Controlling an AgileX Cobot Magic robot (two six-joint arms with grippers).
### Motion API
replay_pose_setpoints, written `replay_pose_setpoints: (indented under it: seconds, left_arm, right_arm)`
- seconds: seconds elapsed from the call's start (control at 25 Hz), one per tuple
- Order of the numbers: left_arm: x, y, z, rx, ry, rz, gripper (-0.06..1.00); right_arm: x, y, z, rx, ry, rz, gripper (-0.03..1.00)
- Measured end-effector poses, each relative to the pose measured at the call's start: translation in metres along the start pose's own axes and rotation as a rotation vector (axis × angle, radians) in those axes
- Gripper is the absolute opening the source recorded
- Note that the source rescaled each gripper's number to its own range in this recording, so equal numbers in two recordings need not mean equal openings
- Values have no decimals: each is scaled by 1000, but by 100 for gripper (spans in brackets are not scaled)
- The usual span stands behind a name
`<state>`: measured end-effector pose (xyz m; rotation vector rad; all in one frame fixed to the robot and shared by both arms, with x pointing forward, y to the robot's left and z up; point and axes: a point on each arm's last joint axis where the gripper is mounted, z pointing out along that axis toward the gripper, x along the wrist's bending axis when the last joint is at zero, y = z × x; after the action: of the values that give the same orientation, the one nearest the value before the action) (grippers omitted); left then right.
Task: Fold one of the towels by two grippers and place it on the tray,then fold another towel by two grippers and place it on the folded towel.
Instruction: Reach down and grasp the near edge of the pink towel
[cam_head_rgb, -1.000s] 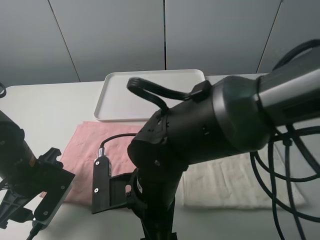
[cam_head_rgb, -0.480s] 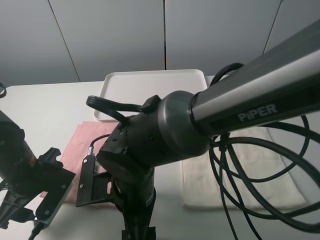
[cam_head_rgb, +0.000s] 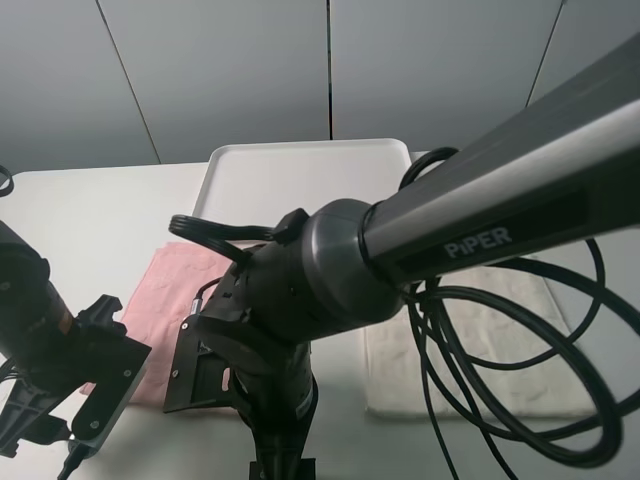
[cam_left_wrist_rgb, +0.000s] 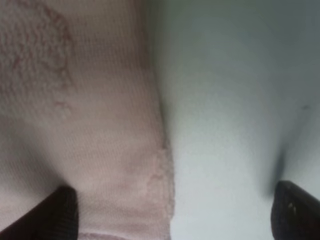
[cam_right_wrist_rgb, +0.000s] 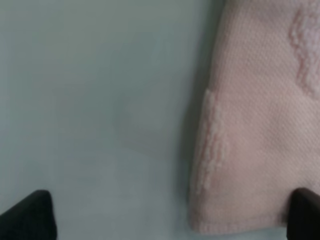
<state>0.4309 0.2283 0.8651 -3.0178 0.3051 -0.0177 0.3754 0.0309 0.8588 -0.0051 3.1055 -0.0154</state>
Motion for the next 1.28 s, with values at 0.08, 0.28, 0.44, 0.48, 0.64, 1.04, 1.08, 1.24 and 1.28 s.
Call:
replay_pose_setpoints:
  seconds: [0.08, 0.28, 0.44, 0.48, 0.64, 1.04, 1.08, 1.24, 1.28]
  left_arm:
    - [0, 0, 0, 0, 0, 0, 100]
    - [0, 0, 0, 0, 0, 0, 100]
    - [0, 0, 0, 0, 0, 0, 100]
    - [0, 0, 0, 0, 0, 0, 100]
    - [0, 0, 0, 0, 0, 0, 100]
    - [0, 0, 0, 0, 0, 0, 100]
    - [0, 0, 0, 0, 0, 0, 100]
    - [0, 0, 0, 0, 0, 0, 100]
    - [0, 0, 0, 0, 0, 0, 100]
  right_arm:
    - [0, 0, 0, 1, -2, 6, 100]
    - [0, 0, 0, 3, -4, 12, 99]
    - [0, -1, 0, 18, -1, 8, 98]
    - [0, -2, 0, 23, 1, 1, 98]
    - [0, -1, -2, 54, 17, -30, 98]
    - [2, 17, -15, -22, 100, -42, 98]
    - [2, 17, -15, -20, 97, -45, 98]
    - [1, 17, -12, -11, 90, -50, 98]
    - [1, 17, -10, -7, 88, -48, 98]
